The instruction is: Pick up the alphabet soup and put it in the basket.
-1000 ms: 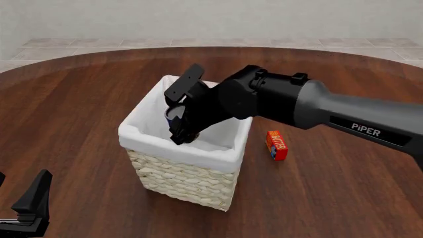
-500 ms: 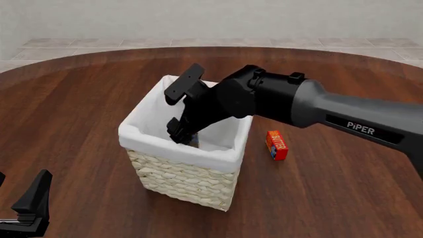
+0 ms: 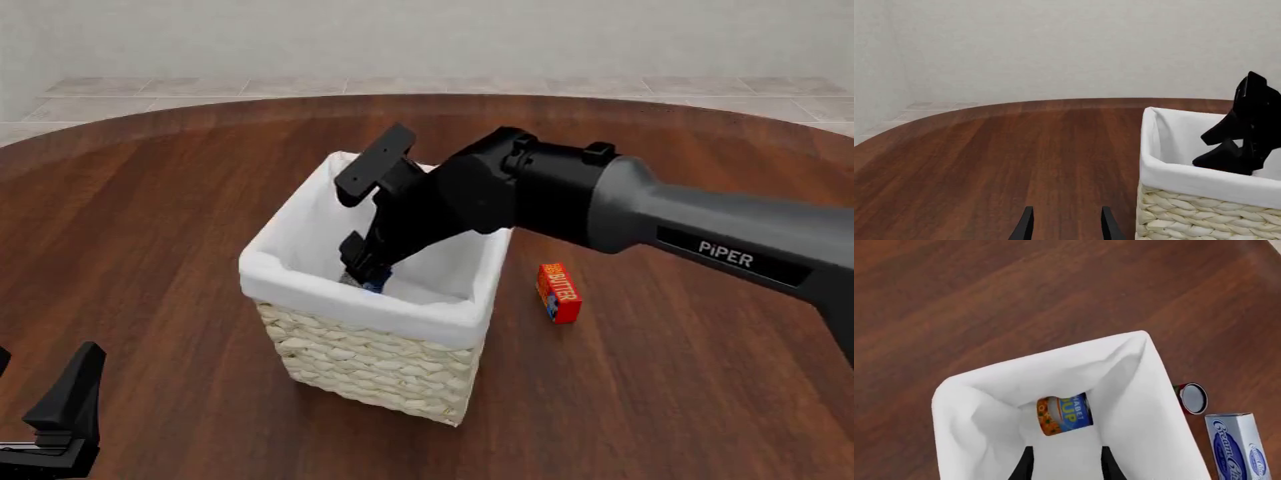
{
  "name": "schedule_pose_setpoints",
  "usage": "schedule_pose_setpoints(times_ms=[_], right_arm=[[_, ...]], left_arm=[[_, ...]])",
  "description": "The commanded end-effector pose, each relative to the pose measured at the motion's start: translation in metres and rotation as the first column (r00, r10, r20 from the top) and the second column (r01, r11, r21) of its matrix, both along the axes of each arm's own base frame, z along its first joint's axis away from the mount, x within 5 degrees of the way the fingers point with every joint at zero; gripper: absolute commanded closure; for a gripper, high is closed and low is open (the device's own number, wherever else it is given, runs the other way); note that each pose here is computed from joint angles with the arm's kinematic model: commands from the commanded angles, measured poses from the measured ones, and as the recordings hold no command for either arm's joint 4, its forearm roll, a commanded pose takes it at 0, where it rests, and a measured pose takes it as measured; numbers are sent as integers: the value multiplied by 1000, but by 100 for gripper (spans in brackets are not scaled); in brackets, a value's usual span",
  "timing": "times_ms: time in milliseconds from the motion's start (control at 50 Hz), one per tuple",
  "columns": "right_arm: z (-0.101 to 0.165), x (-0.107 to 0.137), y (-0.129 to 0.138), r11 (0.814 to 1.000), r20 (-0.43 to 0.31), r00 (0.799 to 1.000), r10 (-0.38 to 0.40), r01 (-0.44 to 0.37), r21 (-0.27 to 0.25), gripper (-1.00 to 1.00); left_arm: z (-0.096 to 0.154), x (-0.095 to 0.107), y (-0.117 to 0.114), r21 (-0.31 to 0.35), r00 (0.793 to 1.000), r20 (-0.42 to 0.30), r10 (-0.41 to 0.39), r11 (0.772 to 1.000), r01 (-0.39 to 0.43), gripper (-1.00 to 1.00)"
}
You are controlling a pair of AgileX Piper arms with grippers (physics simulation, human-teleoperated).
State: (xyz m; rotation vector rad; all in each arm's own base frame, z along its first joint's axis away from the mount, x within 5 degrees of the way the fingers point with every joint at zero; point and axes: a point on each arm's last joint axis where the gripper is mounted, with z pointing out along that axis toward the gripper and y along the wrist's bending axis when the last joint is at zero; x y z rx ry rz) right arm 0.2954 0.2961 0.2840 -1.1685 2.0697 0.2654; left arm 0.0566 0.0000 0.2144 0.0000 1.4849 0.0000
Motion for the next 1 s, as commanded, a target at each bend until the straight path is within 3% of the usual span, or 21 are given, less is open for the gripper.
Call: schedule_pose_setpoints(times_ms=[20,240,540,1000], right_arm=[[19,-2,-3,1000,33,999,6,-6,18,-100],[54,-8,-9,998,90,996,19,-24,50,-100],[81,-25,-15,995,142,989,49,-60,75,-100],[143,-56,-36,983,264,961,78,-118,139,-100]], left_arm=[[0,0,0,0,1000,0,0,1000,0,-100],[0,0,0,0,1000,0,0,1000,0,-100],[0,0,0,0,1000,0,0,1000,0,-100],[0,0,0,0,1000,0,0,1000,0,-100]])
